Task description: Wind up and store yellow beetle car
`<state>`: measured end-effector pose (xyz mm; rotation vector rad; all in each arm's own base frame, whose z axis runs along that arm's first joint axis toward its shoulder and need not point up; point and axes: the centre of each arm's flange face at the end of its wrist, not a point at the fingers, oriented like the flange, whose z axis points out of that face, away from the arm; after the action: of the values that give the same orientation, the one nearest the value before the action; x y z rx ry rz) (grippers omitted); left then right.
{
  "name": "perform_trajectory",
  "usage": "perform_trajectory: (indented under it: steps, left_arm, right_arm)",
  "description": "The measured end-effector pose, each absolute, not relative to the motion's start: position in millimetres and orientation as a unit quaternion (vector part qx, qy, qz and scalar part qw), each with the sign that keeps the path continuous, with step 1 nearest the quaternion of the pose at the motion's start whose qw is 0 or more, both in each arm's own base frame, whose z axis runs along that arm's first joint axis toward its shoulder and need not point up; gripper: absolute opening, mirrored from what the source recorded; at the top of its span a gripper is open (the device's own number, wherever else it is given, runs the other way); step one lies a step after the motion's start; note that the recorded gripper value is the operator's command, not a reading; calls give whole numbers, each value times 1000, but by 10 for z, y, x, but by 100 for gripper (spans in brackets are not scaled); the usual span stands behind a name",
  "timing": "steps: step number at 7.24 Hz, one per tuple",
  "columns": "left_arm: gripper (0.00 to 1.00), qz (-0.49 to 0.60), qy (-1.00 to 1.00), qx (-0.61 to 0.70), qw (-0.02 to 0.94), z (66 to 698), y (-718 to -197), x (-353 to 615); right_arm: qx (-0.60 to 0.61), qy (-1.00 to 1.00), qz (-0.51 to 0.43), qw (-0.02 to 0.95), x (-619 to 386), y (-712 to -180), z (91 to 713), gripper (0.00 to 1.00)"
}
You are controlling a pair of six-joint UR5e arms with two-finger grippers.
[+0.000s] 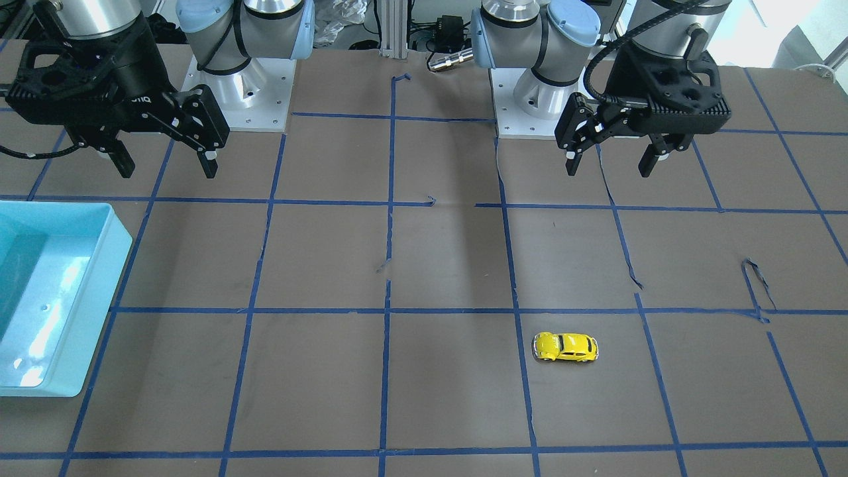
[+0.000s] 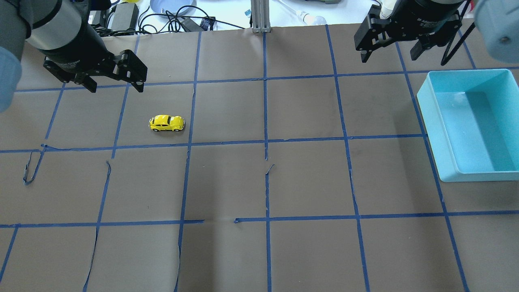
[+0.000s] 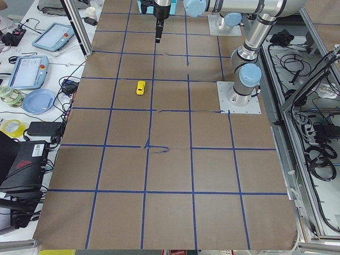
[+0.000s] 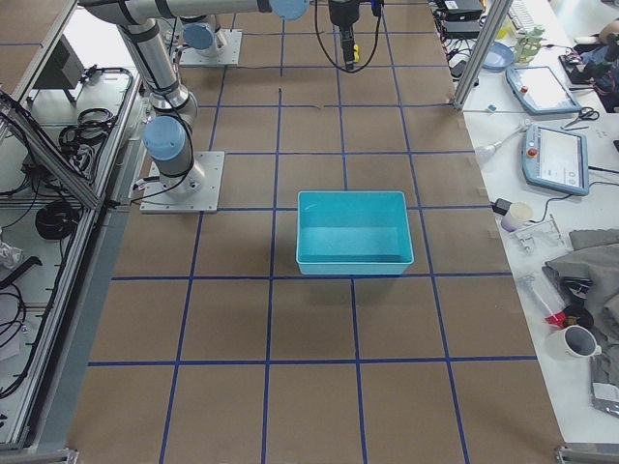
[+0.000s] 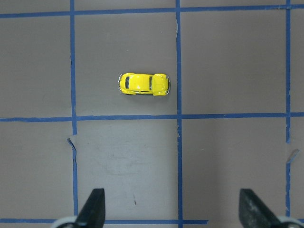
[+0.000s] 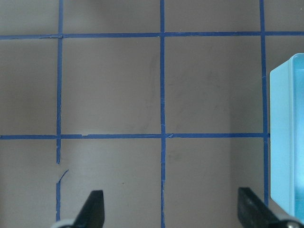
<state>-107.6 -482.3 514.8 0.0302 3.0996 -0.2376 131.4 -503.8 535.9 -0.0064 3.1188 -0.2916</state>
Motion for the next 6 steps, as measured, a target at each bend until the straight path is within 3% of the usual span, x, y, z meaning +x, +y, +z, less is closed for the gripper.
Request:
perform_trajectory:
  steps: [6]
  left_arm:
    - [100,-74,997,24,19,5165,-4774,-1070]
  right_arm:
    - [-2,996,-92,5,1312,-5037,5355,100]
